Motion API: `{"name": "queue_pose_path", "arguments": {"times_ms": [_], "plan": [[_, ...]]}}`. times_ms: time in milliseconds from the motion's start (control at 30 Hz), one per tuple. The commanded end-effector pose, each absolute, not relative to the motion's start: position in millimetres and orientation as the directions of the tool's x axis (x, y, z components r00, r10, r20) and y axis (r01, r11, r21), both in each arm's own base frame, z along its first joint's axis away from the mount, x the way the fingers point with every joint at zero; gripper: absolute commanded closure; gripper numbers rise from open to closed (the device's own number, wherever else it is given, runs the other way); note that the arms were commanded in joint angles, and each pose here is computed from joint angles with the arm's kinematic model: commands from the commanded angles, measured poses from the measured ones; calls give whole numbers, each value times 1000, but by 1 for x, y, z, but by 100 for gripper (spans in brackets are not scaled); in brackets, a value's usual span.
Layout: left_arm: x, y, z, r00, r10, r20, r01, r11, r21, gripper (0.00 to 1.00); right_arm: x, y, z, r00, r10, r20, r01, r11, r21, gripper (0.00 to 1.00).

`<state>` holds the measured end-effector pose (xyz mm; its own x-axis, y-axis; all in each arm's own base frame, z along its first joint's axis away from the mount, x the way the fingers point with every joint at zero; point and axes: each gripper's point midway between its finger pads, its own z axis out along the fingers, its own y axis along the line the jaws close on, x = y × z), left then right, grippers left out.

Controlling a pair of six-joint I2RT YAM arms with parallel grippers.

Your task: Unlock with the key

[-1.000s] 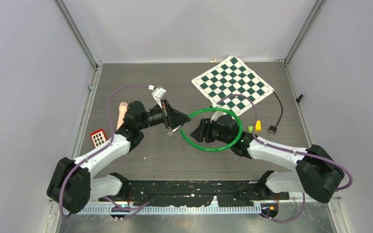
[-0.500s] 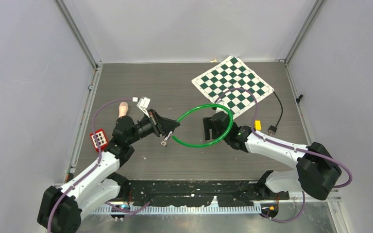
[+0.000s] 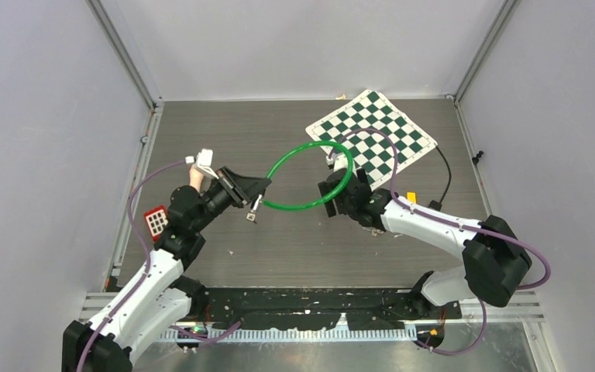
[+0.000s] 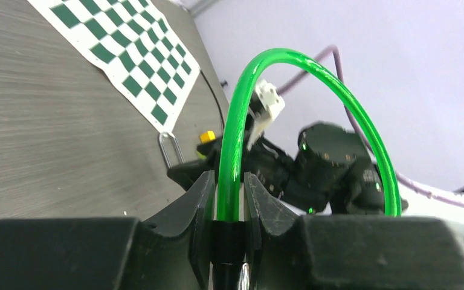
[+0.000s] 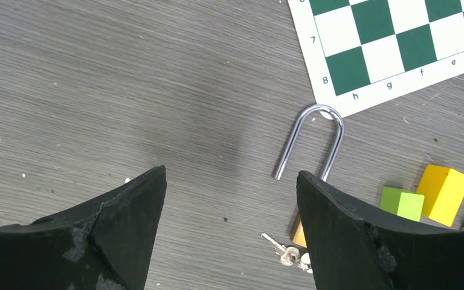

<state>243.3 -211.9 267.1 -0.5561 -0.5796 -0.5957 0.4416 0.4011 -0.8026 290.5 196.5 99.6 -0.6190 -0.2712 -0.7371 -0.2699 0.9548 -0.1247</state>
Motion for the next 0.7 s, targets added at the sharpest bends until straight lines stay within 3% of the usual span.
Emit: {"name": "queue_pose_path", "arguments": {"times_ms": [0, 333, 500, 667], "plan": [[265, -187, 311, -441, -750, -493, 390, 335, -858, 100, 298, 191, 111, -594, -280, -754, -240, 957, -165, 14], [280, -172, 289, -425, -853, -303, 269, 200, -942, 100, 294, 194, 128, -529, -205, -824, -245, 966, -83, 16], [281, -168, 287, -415, -880, -232, 236, 142, -961, 100, 276, 221, 166, -303, -79, -950, -352, 935, 35, 17], [281, -169, 287, -422, -876, -233, 238, 142, -961, 100, 257, 231, 194, -149, 24, -989, -431, 898, 87, 19]]}}
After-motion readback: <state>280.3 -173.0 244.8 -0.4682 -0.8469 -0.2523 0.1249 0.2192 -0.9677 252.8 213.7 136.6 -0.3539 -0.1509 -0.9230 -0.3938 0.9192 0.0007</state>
